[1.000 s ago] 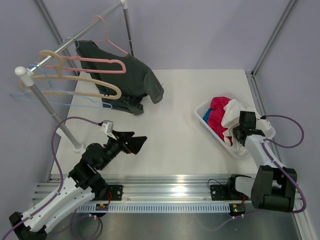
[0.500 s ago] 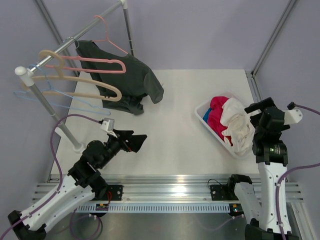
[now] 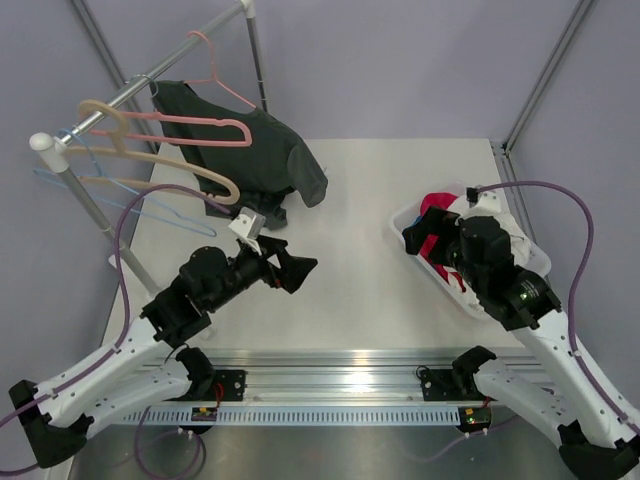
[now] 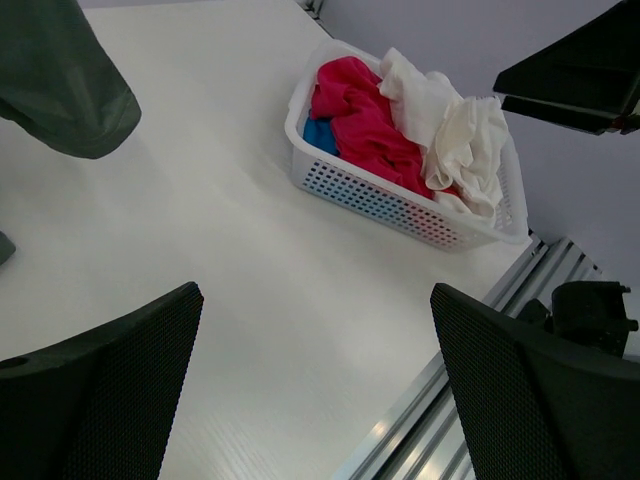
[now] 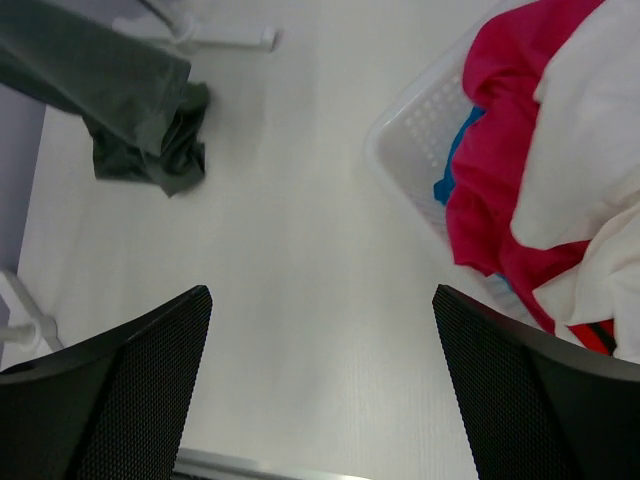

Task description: Remove the t-shirt from the hanger

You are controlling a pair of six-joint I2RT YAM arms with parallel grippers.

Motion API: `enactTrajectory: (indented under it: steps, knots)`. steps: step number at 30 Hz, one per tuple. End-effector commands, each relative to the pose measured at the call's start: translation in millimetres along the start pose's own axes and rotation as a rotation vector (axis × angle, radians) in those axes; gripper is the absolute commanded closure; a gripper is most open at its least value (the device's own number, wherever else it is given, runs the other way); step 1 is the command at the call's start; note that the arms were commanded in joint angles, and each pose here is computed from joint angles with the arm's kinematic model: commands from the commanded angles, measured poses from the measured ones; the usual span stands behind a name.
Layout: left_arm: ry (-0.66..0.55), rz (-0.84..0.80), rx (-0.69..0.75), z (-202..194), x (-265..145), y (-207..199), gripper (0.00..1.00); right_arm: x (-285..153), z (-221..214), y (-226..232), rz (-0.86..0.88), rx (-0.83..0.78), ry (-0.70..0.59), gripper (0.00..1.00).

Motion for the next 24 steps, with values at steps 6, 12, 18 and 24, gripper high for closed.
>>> enactTrajectory:
  steps: [6,12,18,24]
  knots:
    - [0.032,-0.021,0.147,8.6,-2.3,-29.4,0.01,3.8,-41.2,17.8,0.054,-0.153,0.035,0.0]
    - [0.03,0.005,0.157,-10.0,-1.2,-28.8,0.01,-21.6,-42.1,26.0,0.302,-0.13,-0.038,0.01]
    - [-0.025,-0.013,0.149,-4.5,-8.7,-28.3,0.01,-32.6,-47.9,24.9,0.402,-0.187,-0.048,0.0]
    - [-0.043,-0.056,0.127,-4.9,-10.3,-32.8,0.01,-40.8,-45.3,18.6,0.417,-0.174,-0.101,0.0]
Point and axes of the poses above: each gripper's point midway between its finger pads, its own x axis out along the fingers, its own y axis along the line the jaws close on, z = x × y, the point moved 6 cm from there along -x, back along the fingers, and after that the axes turned 1 degree about -x, right-handed, at the moved point
